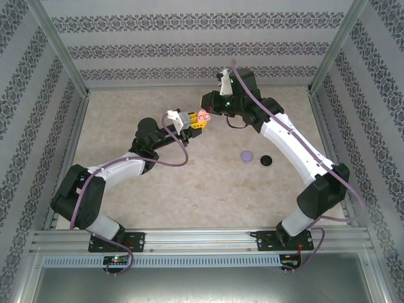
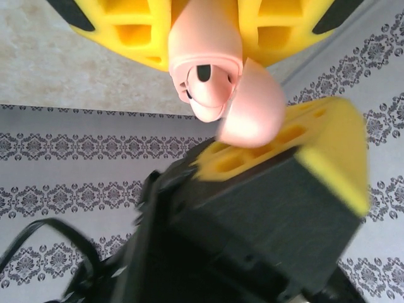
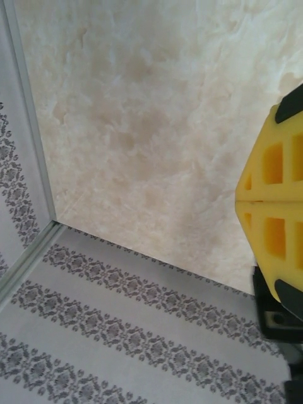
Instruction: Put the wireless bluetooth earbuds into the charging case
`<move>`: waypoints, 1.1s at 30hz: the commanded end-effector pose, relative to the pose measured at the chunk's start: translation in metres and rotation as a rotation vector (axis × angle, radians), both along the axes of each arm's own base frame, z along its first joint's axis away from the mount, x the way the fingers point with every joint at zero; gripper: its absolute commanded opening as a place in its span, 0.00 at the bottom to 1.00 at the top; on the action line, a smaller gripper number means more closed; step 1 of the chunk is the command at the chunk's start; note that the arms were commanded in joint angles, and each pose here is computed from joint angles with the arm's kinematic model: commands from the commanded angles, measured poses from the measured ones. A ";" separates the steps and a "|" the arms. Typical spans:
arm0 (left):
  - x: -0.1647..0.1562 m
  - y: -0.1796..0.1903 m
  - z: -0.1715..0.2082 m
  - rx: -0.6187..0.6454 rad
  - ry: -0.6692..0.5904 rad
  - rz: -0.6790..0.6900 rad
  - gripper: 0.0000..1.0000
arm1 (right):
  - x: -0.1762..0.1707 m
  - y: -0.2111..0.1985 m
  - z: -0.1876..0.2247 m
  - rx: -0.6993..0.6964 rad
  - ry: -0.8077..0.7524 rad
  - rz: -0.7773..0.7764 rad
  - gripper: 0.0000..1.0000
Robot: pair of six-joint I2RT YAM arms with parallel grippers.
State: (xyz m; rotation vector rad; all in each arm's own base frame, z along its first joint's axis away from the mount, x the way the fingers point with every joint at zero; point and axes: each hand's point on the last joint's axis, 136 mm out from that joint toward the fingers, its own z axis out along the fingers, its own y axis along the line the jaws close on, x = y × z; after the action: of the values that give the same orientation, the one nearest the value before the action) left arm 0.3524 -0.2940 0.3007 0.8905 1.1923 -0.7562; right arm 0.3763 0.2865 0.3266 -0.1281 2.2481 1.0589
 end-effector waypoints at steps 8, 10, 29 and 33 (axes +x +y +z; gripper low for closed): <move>0.028 -0.008 -0.036 -0.080 0.332 0.050 0.00 | -0.041 -0.108 -0.024 -0.037 0.034 -0.306 0.07; 0.036 -0.015 -0.070 -0.110 0.570 0.055 0.00 | -0.039 -0.131 -0.043 -0.079 0.046 -0.384 0.09; 0.027 -0.056 -0.276 0.043 1.517 0.324 0.26 | -0.041 -0.186 -0.113 -0.223 0.137 -0.503 0.30; 0.023 -0.040 -0.283 0.128 1.547 0.425 0.97 | -0.041 -0.190 -0.105 -0.220 0.129 -0.511 0.46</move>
State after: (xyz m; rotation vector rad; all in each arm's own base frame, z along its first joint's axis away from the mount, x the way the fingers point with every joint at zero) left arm 0.3849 -0.3629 0.0496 0.0489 2.5020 -1.2135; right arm 0.3335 0.1019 0.2073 0.4211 2.3543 0.5712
